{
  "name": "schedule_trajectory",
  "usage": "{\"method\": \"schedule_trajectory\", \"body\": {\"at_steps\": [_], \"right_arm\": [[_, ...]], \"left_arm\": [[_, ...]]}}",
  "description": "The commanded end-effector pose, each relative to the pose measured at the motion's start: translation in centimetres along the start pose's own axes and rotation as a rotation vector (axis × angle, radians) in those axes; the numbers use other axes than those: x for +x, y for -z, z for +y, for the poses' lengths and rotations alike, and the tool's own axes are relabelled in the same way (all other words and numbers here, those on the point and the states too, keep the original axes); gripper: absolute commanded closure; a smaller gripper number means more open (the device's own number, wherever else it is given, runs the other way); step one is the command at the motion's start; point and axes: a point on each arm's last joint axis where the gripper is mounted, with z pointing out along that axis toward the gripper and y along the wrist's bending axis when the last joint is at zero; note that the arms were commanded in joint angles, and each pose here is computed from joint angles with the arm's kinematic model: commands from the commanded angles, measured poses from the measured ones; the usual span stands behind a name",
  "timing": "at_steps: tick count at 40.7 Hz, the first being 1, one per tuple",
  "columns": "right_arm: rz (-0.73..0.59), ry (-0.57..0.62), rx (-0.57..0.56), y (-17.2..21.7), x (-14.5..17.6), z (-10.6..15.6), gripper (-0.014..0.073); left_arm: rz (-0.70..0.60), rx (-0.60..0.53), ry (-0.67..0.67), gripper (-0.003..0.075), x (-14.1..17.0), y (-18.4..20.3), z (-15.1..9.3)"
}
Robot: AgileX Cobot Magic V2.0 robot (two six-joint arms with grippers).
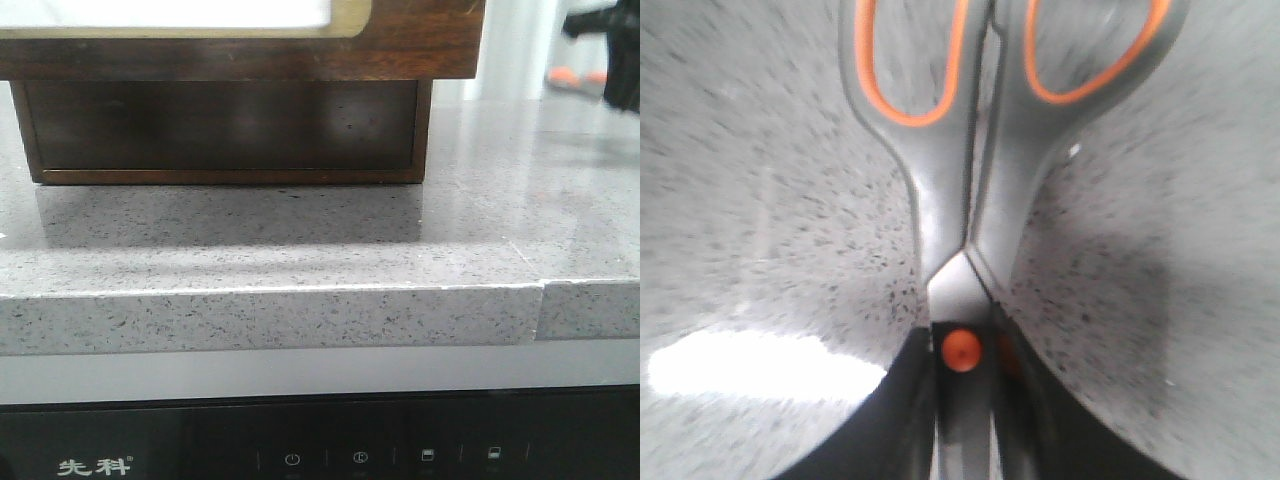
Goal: Put scissors in drawer with both arms
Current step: 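Close the right gripper on the scissors handles and lift, then carry the scissors with the right gripper over the open drawer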
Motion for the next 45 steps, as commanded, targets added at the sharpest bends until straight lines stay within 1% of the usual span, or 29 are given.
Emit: {"method": "schedule_trajectory", "body": {"at_steps": [1,7,11,16,23,28,34,39,45], "right_arm": [[-0.187,0.017,0.025,7.1,-0.9,0.0,0.0536],[-0.307,0.034,0.022,12.4,-0.4,0.9,0.0536],[-0.399,0.063,0.008,15.9,0.1,2.2,0.0536],[-0.523,0.128,-0.019,20.3,1.2,4.2,0.0536],[-0.669,0.226,-0.073,25.1,2.8,6.9,0.0536],[-0.756,0.293,-0.121,27.4,3.8,8.5,0.0536],[-0.825,0.409,-0.201,28.9,4.6,10.8,0.0536],[-0.859,0.559,-0.292,29.4,5.3,13.6,0.0536],[-0.88,0.754,-0.373,29.1,6.0,16.9,0.0536]], "left_arm": [[-0.108,-0.006,0.014,0.0135,-1.5,0.6,0.0],[-0.108,-0.006,0.014,0.0135,-1.5,0.6,0.0],[-0.108,-0.006,0.014,0.0135,-1.5,0.6,0.0],[-0.108,-0.006,0.014,0.0135,-1.5,0.6,0.0],[-0.108,-0.006,0.014,0.0135,-1.5,0.6,0.0],[-0.108,-0.006,0.014,0.0135,-1.5,0.6,0.0],[-0.108,-0.006,0.014,0.0135,-1.5,0.6,0.0],[-0.108,-0.006,0.014,0.0135,-1.5,0.6,0.0],[-0.108,-0.006,0.014,0.0135,-1.5,0.6,0.0]]}}
